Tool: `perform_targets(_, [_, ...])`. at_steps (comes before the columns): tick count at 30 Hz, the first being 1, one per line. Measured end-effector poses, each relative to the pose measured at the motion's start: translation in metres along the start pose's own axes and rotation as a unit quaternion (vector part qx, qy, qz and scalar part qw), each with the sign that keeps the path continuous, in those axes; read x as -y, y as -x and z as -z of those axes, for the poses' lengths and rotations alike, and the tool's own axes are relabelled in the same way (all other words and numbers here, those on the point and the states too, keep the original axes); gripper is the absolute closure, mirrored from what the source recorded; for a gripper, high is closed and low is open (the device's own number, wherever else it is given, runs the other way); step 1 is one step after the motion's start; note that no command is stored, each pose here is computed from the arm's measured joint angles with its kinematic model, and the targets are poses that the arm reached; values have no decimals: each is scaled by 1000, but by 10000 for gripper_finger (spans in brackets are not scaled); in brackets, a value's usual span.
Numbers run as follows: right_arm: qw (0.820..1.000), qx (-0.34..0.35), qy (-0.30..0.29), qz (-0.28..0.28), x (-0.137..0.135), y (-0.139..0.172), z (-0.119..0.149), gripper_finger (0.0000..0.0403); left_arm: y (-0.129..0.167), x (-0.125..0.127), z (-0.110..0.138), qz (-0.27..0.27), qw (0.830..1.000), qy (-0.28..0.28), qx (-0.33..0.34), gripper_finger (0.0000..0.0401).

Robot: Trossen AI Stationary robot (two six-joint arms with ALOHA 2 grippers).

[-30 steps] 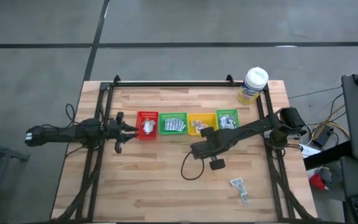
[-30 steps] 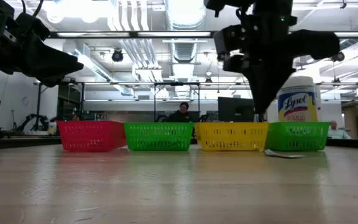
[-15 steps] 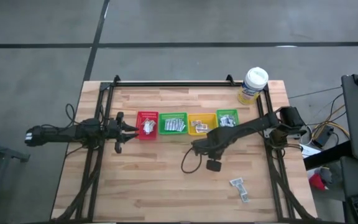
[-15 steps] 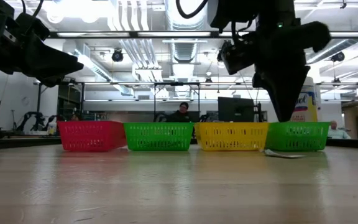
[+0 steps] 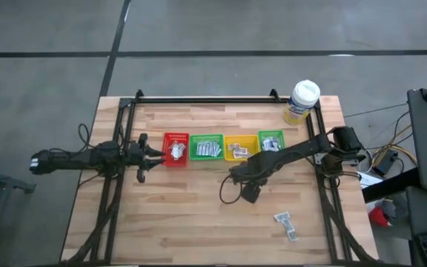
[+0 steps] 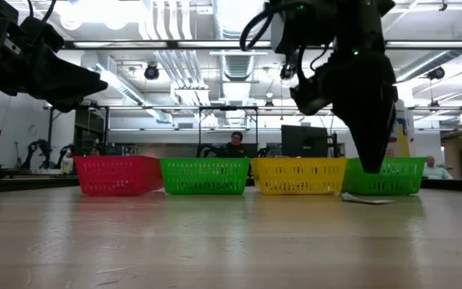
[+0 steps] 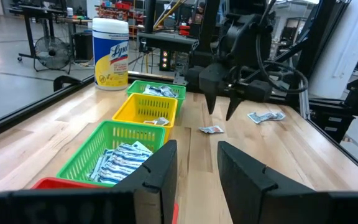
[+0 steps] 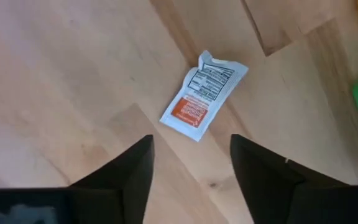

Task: Pick & Place First Aid Supplies
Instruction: Put the orange ointment pack into the yellow bin

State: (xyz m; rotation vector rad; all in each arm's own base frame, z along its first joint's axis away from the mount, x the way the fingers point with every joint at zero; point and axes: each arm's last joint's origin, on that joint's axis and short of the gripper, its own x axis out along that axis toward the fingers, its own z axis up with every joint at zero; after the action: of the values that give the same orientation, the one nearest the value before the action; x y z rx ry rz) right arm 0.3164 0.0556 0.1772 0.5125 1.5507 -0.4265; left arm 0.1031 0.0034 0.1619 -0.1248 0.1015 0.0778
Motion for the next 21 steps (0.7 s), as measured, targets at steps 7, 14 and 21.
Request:
perform_targets(7, [999,4,-35,-3,9,-11,-3,152,0,0,0,0,1000,0,0,288])
perform_targets(14, [996,26,-78,-23,21,-25,-13,124,0,0,0,0,1000,0,0,288])
perform_targets(21, [994,29,-101,-26,32,-38,-12,97,0,0,0,0,1000,0,0,288])
